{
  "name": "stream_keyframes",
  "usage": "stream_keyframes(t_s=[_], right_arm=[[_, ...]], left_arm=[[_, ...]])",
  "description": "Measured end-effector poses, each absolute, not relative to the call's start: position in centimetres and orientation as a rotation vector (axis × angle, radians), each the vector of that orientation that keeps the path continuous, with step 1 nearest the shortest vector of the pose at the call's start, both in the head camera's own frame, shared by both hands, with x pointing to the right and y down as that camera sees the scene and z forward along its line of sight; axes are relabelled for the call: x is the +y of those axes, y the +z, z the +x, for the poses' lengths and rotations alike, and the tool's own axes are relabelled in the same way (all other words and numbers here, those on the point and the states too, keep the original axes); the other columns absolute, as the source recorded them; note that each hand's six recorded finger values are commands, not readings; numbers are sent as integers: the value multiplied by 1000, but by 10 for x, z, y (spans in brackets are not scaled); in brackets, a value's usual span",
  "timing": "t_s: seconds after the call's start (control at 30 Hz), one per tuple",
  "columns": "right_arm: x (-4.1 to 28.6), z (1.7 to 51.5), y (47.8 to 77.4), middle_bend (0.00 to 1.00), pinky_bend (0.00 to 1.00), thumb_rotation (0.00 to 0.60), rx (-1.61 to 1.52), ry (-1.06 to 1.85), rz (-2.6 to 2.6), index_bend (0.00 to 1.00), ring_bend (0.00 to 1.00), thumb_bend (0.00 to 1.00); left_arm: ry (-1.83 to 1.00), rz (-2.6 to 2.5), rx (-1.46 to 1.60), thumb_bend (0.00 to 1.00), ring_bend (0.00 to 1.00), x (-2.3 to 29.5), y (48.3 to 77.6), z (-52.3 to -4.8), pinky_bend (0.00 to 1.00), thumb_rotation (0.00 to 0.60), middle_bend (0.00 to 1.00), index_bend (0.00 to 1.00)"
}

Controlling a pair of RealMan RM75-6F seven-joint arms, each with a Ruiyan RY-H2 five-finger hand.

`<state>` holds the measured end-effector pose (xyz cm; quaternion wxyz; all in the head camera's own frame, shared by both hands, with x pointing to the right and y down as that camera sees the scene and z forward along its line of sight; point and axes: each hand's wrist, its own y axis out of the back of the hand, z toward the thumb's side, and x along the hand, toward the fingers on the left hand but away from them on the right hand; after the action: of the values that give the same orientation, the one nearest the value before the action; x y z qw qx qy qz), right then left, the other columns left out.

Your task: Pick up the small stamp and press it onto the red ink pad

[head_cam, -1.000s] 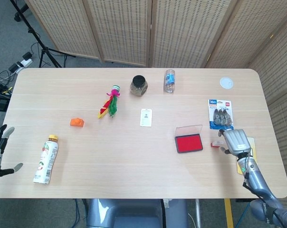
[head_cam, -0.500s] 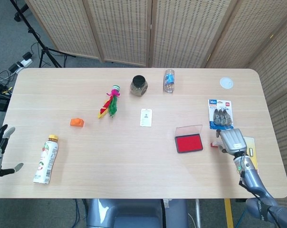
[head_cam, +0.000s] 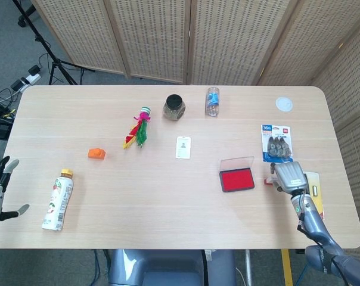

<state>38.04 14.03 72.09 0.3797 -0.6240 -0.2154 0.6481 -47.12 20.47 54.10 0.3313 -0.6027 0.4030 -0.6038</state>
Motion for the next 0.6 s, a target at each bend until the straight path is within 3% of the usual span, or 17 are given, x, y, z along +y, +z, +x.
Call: stream_keyframes(t_s=[0.6], right_arm=[[141, 377, 719, 1000, 1000, 600, -546, 1639, -1597, 522, 1000, 401]], left_arm=[[-1578, -1576, 1050, 0, 0, 205, 541, -471, 0, 600, 0, 0]])
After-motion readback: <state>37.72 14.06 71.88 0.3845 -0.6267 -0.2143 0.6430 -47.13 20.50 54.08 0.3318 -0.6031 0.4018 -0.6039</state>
